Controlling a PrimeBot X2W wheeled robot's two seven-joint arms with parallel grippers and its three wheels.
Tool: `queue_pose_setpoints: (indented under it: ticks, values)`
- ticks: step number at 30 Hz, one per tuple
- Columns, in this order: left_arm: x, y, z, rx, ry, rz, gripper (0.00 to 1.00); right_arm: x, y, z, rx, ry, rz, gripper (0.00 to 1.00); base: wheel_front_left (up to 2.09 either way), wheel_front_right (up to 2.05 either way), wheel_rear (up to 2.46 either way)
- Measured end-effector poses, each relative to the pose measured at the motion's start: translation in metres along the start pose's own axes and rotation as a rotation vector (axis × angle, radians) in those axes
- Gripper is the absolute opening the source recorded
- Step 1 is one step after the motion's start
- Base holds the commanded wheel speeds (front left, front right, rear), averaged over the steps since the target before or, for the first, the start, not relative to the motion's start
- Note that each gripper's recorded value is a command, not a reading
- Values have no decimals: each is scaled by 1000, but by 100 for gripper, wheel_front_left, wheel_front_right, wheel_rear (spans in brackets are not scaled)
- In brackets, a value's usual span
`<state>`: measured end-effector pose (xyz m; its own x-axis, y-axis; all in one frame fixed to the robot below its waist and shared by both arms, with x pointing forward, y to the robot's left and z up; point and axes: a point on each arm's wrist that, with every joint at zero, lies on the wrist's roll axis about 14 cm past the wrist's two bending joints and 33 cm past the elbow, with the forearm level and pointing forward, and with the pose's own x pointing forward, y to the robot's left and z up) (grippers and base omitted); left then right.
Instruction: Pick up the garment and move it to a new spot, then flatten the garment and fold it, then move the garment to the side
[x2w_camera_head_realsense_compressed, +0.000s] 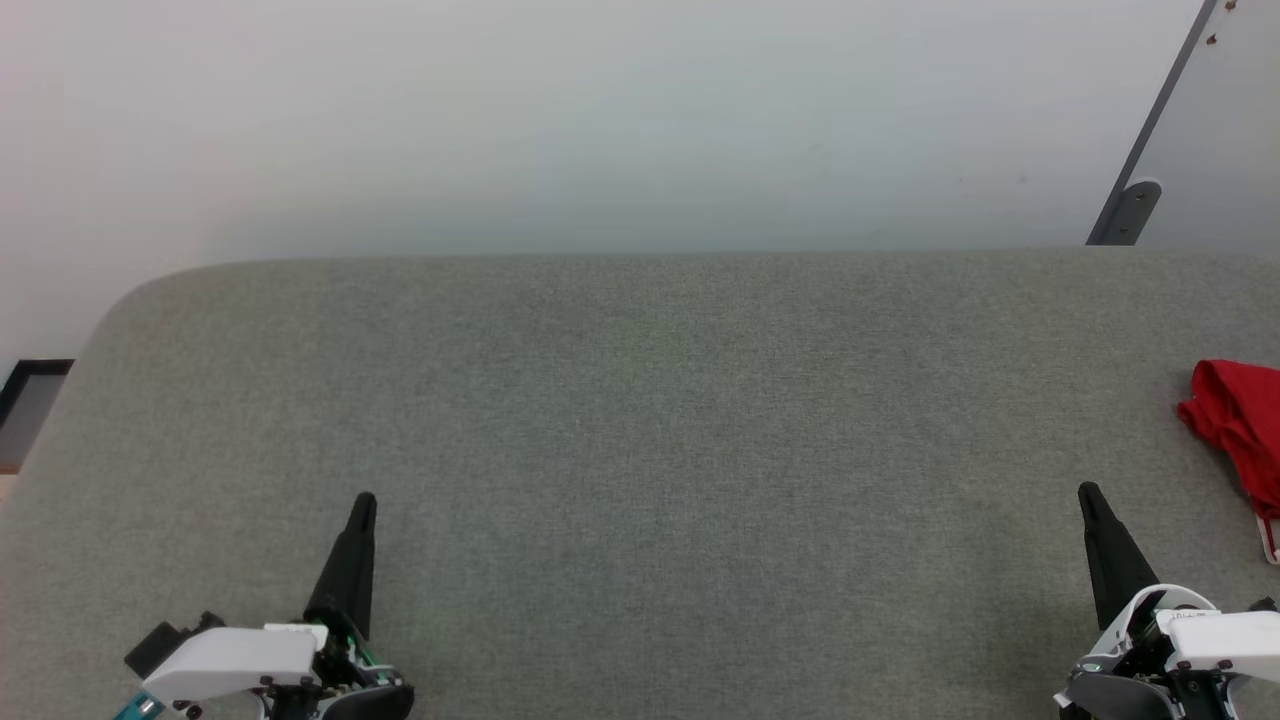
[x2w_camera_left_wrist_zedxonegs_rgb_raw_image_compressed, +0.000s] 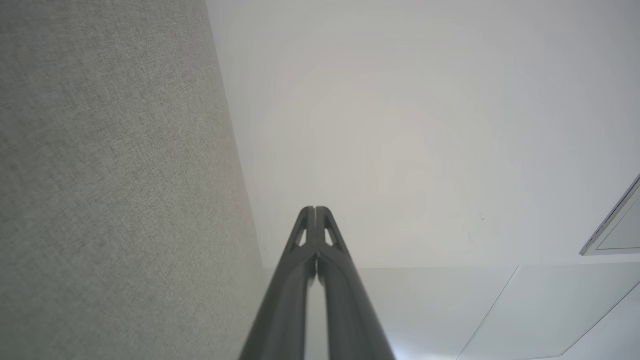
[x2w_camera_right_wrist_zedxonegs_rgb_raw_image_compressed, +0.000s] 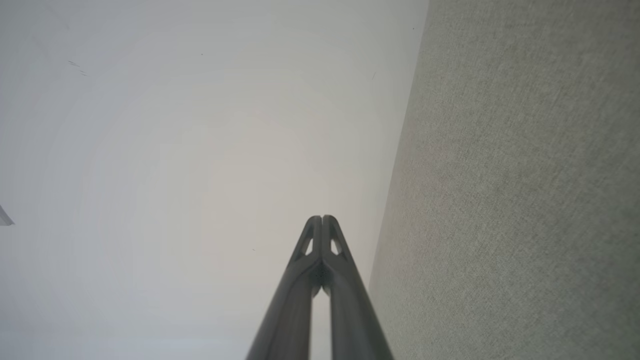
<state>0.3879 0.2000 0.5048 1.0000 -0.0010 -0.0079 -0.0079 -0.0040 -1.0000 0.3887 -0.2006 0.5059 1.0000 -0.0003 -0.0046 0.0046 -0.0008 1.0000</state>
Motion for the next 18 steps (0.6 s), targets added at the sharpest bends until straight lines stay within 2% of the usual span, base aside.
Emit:
queue_pose_setpoints:
  ticks: [18]
  values:
    - [0,0,0,0,0,0,0,0,0,0,0,0,0,0,0,0,0]
